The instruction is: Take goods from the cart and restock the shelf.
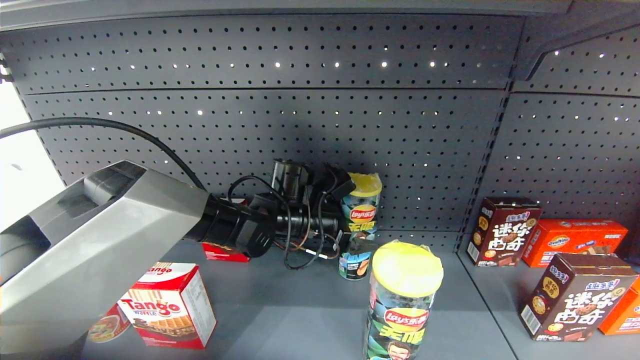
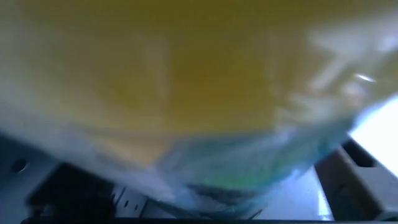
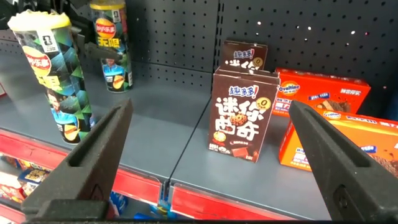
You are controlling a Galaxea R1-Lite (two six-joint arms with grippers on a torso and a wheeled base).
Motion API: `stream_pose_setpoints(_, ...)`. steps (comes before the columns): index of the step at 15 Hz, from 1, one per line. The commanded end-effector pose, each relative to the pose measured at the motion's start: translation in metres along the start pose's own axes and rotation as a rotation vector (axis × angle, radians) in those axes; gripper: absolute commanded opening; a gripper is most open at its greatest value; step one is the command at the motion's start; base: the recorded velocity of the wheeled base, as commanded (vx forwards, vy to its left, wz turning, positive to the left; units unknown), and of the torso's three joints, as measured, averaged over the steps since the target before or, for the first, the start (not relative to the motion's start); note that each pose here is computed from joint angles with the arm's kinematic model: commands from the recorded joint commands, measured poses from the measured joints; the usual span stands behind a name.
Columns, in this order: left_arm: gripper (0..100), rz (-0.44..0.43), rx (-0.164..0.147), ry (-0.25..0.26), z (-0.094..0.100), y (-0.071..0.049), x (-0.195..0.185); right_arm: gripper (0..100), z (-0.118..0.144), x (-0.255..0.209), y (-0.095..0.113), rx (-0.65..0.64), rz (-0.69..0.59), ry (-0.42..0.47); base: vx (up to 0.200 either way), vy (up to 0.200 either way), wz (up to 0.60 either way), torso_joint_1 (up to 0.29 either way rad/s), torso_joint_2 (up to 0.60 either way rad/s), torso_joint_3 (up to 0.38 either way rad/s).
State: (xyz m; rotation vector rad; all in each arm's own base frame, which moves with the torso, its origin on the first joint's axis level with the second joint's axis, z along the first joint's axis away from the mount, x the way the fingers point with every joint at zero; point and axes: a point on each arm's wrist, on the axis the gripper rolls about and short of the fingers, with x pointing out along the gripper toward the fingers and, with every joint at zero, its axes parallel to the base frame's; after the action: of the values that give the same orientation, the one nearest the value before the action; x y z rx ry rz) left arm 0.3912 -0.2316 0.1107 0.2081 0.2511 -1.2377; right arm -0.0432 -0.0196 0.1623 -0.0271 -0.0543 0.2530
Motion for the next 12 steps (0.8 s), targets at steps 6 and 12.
stream_pose_setpoints(6, 100, 0.022, 0.013, -0.018, 0.018, -0.009, -0.029, 100, -0.004, 0.001, 0.000, -0.002, 0.003, 0.014, 0.000, 0.000, 0.00, 0.000, 0.00, 0.000)
stream_pose_setpoints(12, 100, 0.039, 0.036, -0.048, 0.038, -0.021, -0.054, 100, -0.006, 0.002, 0.000, -0.003, 0.001, 0.020, 0.000, 0.000, 0.00, 0.000, 0.00, 0.000)
